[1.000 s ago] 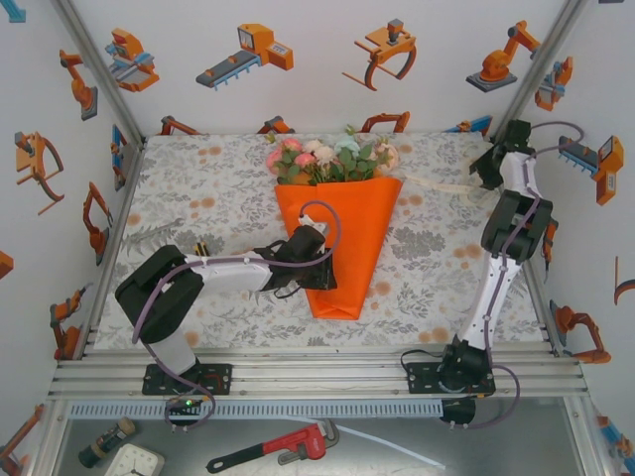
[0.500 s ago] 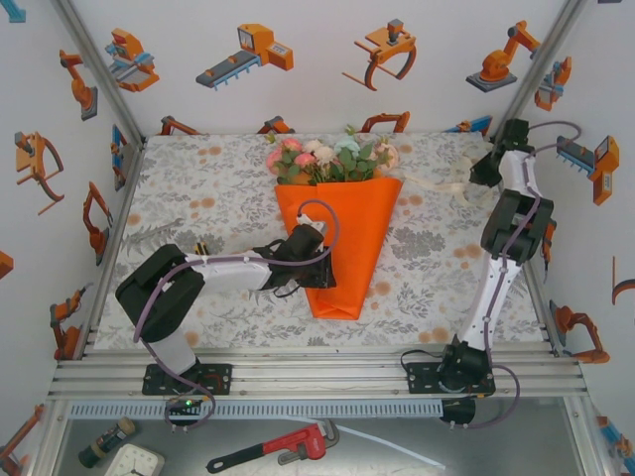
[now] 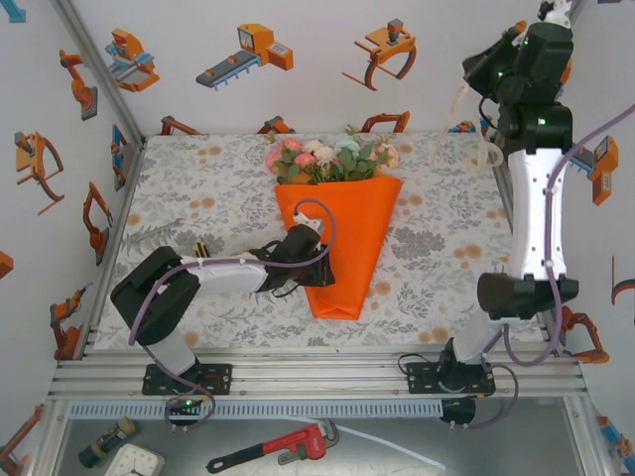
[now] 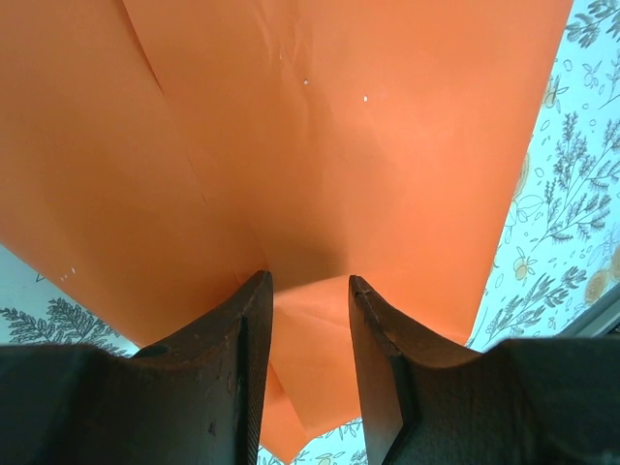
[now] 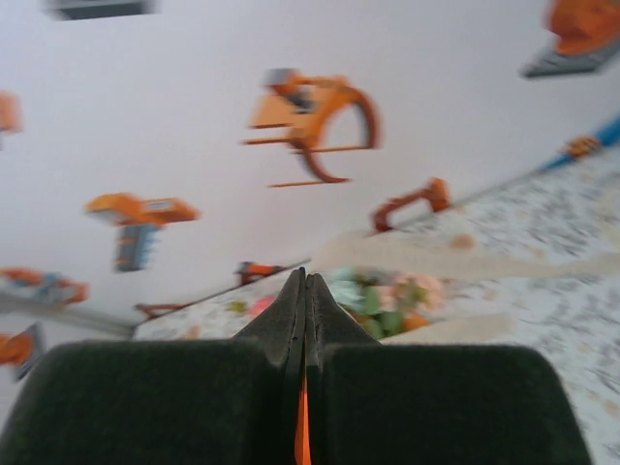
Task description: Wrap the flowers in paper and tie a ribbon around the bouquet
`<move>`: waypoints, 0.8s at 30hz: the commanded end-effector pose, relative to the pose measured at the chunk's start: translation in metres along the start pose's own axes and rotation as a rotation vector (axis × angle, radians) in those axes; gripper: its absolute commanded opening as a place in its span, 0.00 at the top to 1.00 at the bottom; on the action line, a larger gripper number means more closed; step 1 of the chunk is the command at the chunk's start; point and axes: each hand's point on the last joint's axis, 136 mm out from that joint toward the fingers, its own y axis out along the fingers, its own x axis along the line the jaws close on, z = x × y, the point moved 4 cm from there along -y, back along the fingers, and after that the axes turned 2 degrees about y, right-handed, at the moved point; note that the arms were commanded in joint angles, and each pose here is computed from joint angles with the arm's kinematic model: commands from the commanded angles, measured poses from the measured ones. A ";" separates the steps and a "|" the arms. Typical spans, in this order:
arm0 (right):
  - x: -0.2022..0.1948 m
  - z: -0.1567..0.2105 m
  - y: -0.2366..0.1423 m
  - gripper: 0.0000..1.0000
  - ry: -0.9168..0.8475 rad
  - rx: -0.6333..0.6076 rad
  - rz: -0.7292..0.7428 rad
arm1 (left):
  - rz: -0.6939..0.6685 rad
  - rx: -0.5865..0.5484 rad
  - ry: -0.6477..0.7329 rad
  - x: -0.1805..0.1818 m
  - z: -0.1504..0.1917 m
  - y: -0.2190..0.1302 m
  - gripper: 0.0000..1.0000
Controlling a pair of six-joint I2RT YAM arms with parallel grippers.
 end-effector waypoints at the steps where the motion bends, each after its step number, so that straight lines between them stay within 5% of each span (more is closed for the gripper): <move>1: 0.037 0.026 -0.013 1.00 -0.031 0.048 -0.052 | 0.010 -0.057 0.021 -0.002 -0.011 -0.006 0.61; 12: 0.200 0.238 -0.069 1.00 -0.030 0.291 -0.288 | -0.019 -0.125 0.044 0.000 -0.012 -0.018 0.61; 14: 0.223 0.260 -0.074 0.86 -0.090 0.325 -0.336 | -0.030 -0.140 0.038 0.001 -0.010 -0.021 0.61; 19: 0.215 0.250 -0.072 0.44 -0.245 0.287 -0.282 | -0.032 -0.145 0.035 0.000 -0.007 -0.021 0.61; 24: 0.145 0.209 -0.062 0.33 -0.276 0.251 -0.172 | -0.049 -0.162 0.039 -0.004 -0.013 -0.029 0.61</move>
